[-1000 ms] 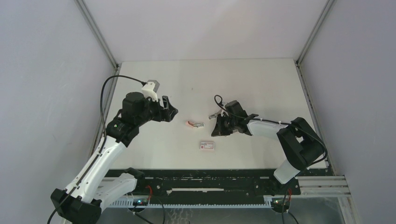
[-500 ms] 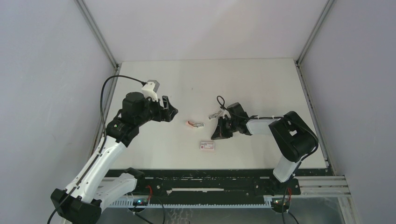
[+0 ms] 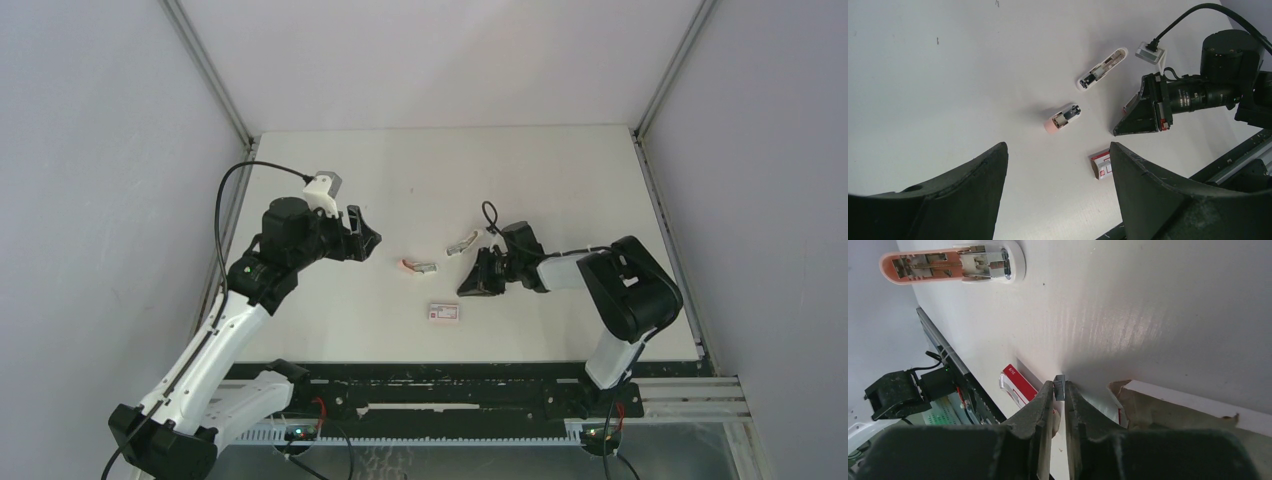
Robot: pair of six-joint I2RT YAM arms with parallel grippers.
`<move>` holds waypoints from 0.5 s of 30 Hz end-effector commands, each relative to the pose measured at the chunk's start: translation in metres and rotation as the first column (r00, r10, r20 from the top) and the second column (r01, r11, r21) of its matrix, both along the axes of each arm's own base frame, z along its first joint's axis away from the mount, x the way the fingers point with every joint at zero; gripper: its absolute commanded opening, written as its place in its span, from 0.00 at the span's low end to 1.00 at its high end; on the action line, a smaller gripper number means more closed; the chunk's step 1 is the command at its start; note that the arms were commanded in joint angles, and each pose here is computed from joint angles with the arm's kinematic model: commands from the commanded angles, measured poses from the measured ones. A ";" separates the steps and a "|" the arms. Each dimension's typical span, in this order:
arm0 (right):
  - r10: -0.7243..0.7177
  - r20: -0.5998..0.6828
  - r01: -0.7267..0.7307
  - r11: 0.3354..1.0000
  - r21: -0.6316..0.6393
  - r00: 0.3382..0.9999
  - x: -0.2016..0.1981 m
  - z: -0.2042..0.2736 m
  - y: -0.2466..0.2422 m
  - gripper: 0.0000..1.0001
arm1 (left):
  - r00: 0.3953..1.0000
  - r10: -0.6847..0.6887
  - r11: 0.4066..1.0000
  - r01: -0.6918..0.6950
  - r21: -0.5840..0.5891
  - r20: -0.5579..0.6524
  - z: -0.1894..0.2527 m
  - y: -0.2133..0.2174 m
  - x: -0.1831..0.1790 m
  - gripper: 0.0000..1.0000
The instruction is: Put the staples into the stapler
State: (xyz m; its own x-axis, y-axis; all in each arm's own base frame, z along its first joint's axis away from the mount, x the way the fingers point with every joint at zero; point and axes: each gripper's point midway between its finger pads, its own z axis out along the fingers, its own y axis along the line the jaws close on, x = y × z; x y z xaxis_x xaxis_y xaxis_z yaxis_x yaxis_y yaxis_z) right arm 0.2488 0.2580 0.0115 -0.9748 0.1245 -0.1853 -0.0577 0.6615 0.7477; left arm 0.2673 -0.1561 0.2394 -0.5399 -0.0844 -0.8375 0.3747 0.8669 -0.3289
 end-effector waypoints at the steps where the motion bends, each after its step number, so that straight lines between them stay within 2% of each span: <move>1: -0.047 -0.005 0.047 0.999 -0.028 0.999 0.003 -0.012 -0.011 0.15 | 1.000 -0.005 1.000 0.005 0.007 0.021 0.001 0.002 0.001 0.78; 6: -0.079 0.017 0.079 0.996 -0.047 0.997 0.005 -0.008 -0.022 0.21 | 1.000 -0.005 1.000 0.005 0.008 0.020 0.001 0.002 0.001 0.78; 15: -0.095 0.107 0.110 0.983 -0.149 0.990 0.010 -0.001 -0.042 0.25 | 1.000 -0.003 1.000 0.003 0.007 0.022 0.001 0.002 0.001 0.78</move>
